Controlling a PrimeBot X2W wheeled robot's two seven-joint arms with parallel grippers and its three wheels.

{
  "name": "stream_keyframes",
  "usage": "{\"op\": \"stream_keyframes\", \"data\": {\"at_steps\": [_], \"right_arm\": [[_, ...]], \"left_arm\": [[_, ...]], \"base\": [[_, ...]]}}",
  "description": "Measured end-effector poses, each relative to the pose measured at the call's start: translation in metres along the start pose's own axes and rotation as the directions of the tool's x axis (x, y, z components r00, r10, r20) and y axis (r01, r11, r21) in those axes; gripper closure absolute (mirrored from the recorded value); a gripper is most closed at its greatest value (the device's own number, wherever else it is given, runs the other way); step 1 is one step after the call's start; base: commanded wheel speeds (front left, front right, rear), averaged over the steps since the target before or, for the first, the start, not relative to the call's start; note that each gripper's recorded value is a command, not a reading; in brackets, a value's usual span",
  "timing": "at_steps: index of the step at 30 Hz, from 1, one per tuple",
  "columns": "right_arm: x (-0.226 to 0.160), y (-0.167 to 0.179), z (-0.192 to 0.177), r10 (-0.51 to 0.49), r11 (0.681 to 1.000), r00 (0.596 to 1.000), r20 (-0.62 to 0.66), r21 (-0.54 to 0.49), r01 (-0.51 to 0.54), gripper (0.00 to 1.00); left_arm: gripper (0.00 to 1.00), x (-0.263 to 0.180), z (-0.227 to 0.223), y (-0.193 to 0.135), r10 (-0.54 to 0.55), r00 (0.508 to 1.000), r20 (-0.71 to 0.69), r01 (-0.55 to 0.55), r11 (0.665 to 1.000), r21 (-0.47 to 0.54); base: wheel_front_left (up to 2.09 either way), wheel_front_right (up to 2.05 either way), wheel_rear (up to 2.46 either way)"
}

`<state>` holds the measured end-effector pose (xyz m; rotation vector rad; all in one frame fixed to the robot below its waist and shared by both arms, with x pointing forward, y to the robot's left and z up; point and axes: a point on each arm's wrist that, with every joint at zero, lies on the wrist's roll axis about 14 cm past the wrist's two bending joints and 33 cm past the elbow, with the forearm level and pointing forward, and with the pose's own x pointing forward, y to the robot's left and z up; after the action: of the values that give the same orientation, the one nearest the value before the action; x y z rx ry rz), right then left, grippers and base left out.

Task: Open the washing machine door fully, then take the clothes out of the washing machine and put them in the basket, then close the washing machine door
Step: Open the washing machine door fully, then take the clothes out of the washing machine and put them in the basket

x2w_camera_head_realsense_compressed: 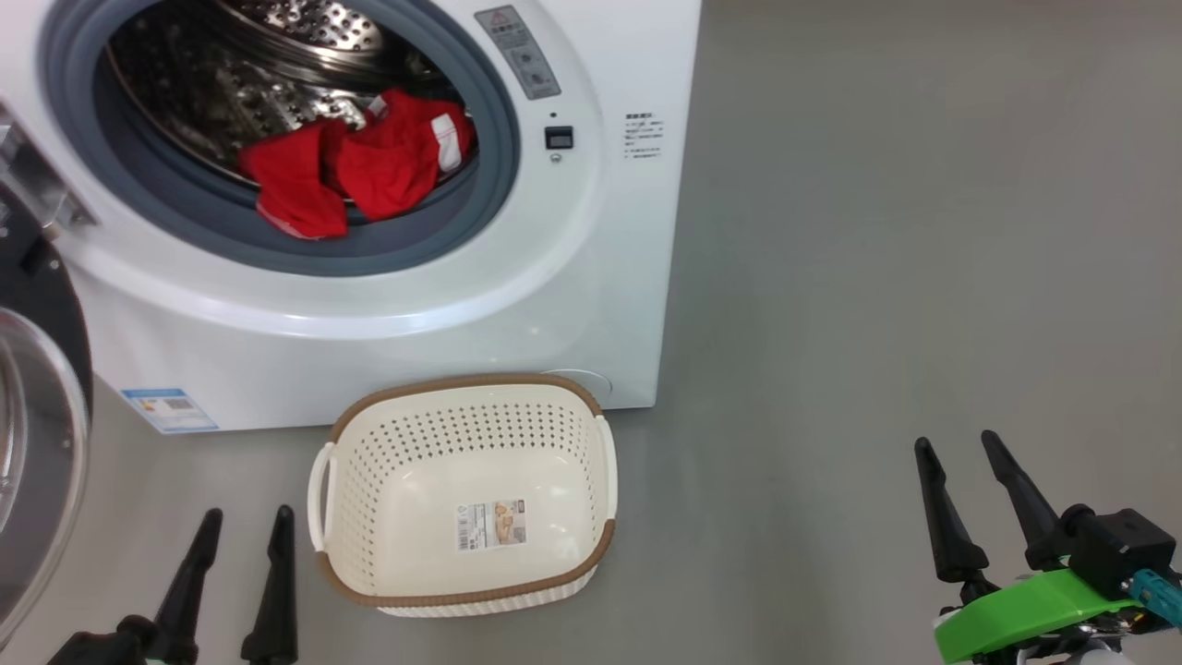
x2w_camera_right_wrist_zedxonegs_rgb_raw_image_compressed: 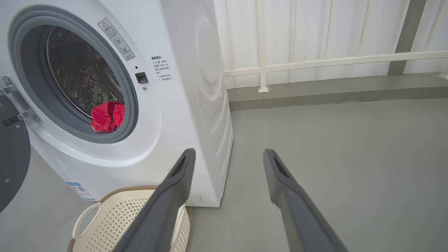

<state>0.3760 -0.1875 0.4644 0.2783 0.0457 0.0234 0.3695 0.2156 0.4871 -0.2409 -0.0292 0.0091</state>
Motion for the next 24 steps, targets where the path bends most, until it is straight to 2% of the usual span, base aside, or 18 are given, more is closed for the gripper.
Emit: {"op": "stream_keyframes", "data": {"at_steps": [10,24], "right_arm": [[-0.012,-0.021,0.001,-0.070,0.997,0.998,0.003,0.008,0.070,0.00],[-0.009,-0.020,-0.003,-0.071,0.997,0.997,-0.005,0.013,0.071,0.00]], "left_arm": [[0.00,0.009,-0.003,-0.017,-0.051,0.999,-0.004,0.051,0.999,-0.019],[0.00,0.009,-0.003,-0.014,-0.042,0.999,-0.005,0.042,0.999,-0.016]], "base": [[0.00,0.00,0.00],[0.00,0.00,0.00]]}}
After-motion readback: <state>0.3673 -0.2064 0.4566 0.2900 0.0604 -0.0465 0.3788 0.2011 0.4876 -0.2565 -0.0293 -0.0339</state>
